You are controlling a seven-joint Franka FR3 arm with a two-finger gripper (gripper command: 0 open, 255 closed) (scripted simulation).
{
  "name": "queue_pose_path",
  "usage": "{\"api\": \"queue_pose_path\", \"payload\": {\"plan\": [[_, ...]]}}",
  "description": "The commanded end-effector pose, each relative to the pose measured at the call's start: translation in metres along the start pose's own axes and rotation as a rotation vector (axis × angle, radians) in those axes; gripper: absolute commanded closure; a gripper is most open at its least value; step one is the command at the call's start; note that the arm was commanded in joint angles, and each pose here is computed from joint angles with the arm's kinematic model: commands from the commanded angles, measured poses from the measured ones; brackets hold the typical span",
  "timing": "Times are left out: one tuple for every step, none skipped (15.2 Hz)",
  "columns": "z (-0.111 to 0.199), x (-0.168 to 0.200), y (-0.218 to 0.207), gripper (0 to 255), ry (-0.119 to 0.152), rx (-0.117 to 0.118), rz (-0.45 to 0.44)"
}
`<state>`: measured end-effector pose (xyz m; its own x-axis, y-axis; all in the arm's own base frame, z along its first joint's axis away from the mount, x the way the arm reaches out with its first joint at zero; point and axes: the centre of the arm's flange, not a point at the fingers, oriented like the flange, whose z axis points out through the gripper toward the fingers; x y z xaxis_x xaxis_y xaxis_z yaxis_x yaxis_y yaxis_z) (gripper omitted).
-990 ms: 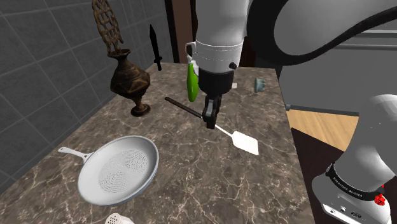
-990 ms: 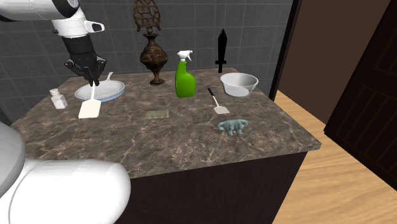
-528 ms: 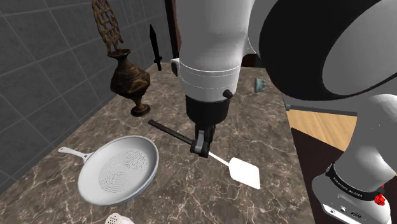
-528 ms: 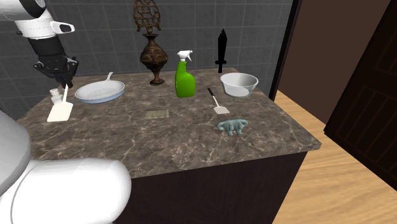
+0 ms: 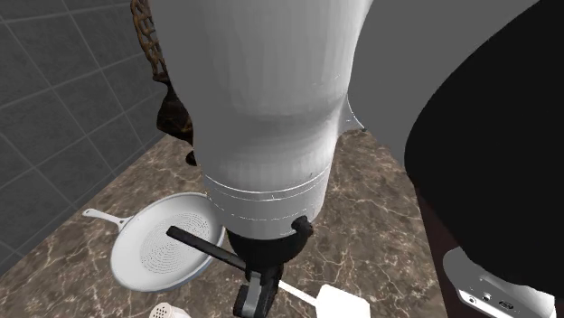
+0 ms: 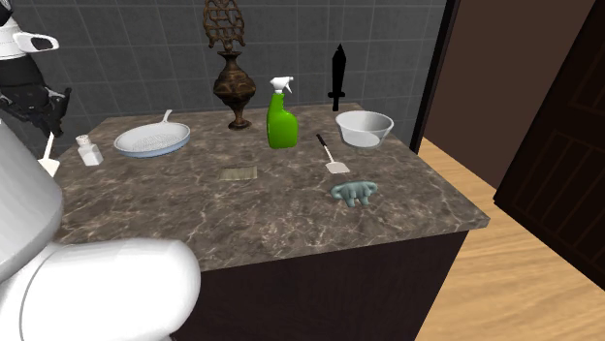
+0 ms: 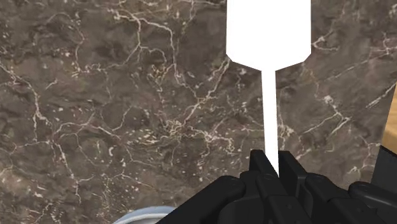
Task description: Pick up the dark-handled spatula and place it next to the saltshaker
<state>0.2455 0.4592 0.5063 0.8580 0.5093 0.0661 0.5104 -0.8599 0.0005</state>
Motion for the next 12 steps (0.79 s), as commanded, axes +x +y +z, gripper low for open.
{"api": "queue_pose_path", "payload": {"plan": [[0.003,0.003,-0.025,255,0.0,0.001,0.002],[0.003,0.003,-0.038,255,0.0,0.001,0.002],[0.003,0.004,-0.057,255,0.0,0.001,0.002],[0.008,0.003,-0.057,255,0.0,0.001,0.002],[0.013,0.003,-0.057,255,0.0,0.001,0.002],[0.018,0.003,-0.057,255,0.0,0.001,0.002],[0.024,0.002,-0.057,255,0.0,0.001,0.002],[0.029,0.002,-0.057,255,0.0,0.001,0.002],[0.034,0.002,-0.057,255,0.0,0.001,0.002],[0.039,0.001,-0.057,255,0.0,0.001,0.002],[0.045,0.001,-0.057,255,0.0,0.001,0.002],[0.05,0.001,-0.057,255,0.0,0.001,0.002]]}}
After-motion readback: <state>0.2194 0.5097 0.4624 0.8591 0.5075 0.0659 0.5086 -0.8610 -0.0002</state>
